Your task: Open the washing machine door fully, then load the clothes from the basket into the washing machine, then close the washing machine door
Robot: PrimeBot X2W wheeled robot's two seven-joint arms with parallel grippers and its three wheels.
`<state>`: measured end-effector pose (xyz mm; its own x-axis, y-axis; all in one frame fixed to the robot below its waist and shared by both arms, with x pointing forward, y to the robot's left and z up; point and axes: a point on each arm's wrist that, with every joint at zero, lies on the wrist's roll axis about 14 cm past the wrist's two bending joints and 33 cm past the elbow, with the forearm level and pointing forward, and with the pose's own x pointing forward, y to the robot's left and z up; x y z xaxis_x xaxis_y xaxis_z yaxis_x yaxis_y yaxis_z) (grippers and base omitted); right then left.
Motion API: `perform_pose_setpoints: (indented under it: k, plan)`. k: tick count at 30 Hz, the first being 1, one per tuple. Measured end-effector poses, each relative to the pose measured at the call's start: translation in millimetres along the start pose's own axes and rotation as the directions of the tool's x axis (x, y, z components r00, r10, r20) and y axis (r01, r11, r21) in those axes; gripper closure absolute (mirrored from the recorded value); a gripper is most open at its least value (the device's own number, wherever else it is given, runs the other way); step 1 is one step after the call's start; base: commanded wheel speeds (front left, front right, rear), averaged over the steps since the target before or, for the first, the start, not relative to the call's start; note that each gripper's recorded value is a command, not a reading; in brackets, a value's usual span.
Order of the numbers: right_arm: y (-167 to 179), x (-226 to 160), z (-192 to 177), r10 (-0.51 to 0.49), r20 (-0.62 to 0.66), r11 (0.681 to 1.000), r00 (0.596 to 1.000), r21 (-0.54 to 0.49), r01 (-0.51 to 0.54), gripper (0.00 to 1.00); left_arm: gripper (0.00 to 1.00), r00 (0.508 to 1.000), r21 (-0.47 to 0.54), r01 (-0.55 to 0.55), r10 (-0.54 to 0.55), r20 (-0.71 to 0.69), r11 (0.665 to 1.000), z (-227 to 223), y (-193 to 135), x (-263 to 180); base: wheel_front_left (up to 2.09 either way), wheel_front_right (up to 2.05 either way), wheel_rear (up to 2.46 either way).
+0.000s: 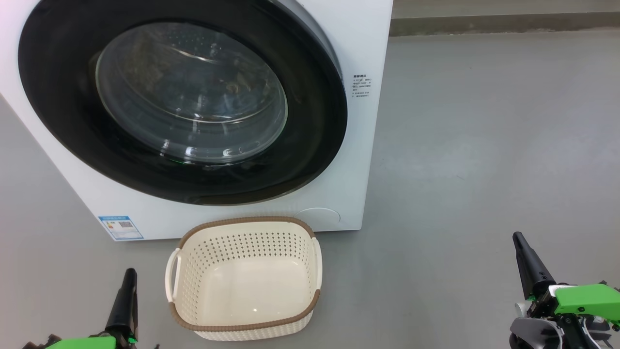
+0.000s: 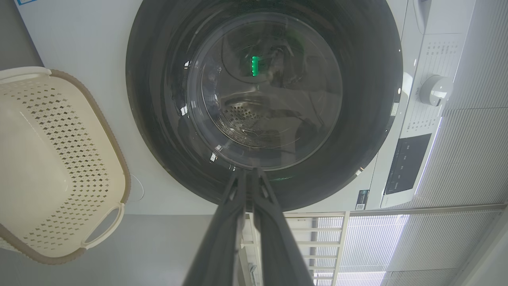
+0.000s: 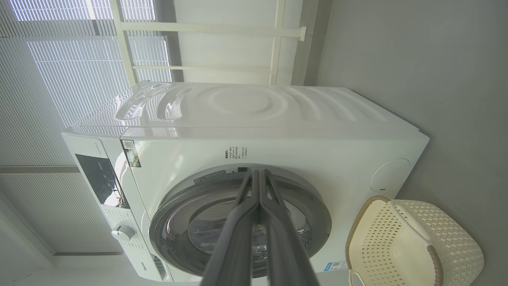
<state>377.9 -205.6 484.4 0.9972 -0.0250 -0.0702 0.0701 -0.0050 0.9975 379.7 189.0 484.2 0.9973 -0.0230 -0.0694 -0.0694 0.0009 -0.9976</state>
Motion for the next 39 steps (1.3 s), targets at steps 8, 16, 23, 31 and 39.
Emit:
perform_pose_setpoints:
  k: [8, 16, 23, 31, 39]
  plan:
    - [0.0, 0.0, 0.1, 0.0, 0.001, 1.0, 1.0, 0.0, 0.0, 1.0, 1.0, 1.0, 0.0, 0.0, 0.0, 0.0, 1.0, 0.1, 0.0, 0.0, 0.0, 0.0, 0.0]
    - [0.0, 0.0, -0.2, 0.0, -0.002, 1.0, 1.0, 0.001, 0.0, 1.0, 1.0, 1.0, 0.0, 0.0, 0.0, 0.0, 1.0, 0.1, 0.0, 0.0, 0.0, 0.0, 0.0]
    - [0.0, 0.0, 0.0, 0.0, -0.001, 1.0, 1.0, 0.001, 0.0, 1.0, 1.0, 1.0, 0.0, 0.0, 0.0, 0.0, 1.0, 0.1, 0.0, 0.0, 0.0, 0.0, 0.0]
    - [0.0, -0.1, 0.1, 0.0, -0.001, 1.0, 1.0, 0.002, 0.0, 1.0, 1.0, 1.0, 0.0, 0.0, 0.0, 0.0, 1.0, 0.1, 0.0, 0.0, 0.0, 0.0, 0.0]
    - [0.0, -0.1, -0.3, 0.0, -0.004, 1.0, 1.0, 0.002, 0.0, 1.0, 1.0, 1.0, 0.0, 0.0, 0.0, 0.0, 1.0, 0.1, 0.0, 0.0, 0.0, 0.0, 0.0]
